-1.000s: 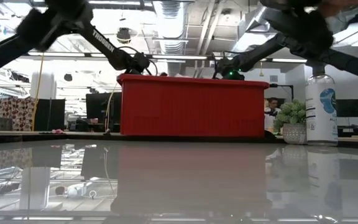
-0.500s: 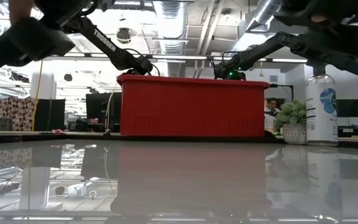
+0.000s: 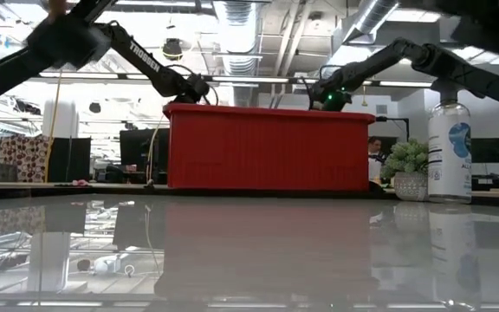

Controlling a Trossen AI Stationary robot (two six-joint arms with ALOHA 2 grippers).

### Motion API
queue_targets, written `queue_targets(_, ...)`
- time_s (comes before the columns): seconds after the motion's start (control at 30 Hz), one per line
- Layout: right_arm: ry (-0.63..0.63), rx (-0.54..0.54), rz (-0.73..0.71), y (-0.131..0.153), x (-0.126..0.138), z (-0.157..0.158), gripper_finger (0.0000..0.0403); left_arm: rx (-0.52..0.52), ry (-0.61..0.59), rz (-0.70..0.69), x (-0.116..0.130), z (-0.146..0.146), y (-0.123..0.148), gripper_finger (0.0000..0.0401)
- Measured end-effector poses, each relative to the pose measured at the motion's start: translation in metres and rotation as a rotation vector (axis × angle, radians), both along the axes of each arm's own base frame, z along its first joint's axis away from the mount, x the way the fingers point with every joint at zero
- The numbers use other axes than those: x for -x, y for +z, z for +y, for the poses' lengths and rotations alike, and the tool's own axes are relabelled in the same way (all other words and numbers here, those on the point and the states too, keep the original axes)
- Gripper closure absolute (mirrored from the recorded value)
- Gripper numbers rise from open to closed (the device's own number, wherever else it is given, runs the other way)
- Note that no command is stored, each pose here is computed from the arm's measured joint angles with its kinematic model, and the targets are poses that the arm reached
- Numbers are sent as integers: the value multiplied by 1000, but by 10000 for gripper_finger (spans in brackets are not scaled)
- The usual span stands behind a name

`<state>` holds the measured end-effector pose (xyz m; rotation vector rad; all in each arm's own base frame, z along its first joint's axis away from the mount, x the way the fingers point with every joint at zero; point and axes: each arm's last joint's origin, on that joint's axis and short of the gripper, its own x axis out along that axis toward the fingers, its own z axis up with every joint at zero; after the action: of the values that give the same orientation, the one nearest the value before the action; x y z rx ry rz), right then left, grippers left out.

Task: Fold Laundry from Bin
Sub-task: Return to Home Position

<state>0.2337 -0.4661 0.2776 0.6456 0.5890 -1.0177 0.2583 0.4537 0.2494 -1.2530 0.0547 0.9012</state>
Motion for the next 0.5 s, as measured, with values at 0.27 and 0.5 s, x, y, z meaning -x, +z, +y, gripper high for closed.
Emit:
queue_targets(0.27,41,228,-126,54,4,5,139,-315,-133,-174,-8,5,74,40)
queue_targets(0.5,68,363,-208,92,7,15,139,-605,-264,-195,-19,-10,127,40)
